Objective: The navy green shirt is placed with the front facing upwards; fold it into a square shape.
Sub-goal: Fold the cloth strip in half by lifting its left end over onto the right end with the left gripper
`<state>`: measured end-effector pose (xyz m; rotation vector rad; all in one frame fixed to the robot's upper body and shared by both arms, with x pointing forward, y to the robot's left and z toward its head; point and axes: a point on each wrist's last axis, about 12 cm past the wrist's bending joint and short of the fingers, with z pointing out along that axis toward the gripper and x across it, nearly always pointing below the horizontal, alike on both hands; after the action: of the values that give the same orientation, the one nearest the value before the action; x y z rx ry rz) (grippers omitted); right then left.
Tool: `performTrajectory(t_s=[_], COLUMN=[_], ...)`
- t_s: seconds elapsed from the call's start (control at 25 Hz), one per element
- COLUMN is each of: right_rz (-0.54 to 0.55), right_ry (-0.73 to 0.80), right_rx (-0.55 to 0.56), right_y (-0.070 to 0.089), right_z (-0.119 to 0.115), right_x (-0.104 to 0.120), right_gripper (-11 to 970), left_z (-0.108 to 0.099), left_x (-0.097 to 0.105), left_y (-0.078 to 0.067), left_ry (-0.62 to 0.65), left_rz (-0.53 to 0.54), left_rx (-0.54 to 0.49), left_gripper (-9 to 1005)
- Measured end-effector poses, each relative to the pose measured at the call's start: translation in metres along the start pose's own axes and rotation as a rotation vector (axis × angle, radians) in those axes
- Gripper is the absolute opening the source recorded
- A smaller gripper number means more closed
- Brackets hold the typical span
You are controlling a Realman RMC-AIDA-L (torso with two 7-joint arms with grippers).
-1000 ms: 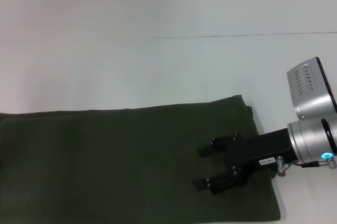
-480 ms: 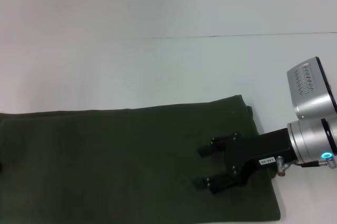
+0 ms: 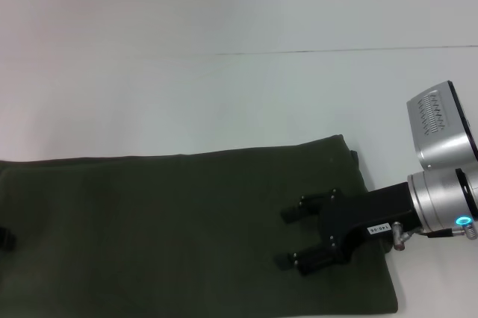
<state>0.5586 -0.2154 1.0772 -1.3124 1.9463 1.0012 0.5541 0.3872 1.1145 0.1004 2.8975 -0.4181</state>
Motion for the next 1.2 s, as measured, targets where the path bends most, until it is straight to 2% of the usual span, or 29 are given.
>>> performTrajectory(t_s=[0.2, 1.2], right_rz=[0.003, -0.001], right_ry=[0.0, 0.001], right_rx=[-0.001, 0.005], right_y=[0.0, -0.0014], right_z=[-0.0003, -0.0012], right_x=[-0.0005, -0.0024], right_gripper=[900, 899], left_z=[-0.0005, -0.0033], left_x=[-0.0012, -0.0025], left_y=[0.0015, 0.0055], left_ry=[0.004, -0.01], left_rz=[-0.037, -0.047], left_rx=[0.038, 0.024], left_gripper=[691, 692])
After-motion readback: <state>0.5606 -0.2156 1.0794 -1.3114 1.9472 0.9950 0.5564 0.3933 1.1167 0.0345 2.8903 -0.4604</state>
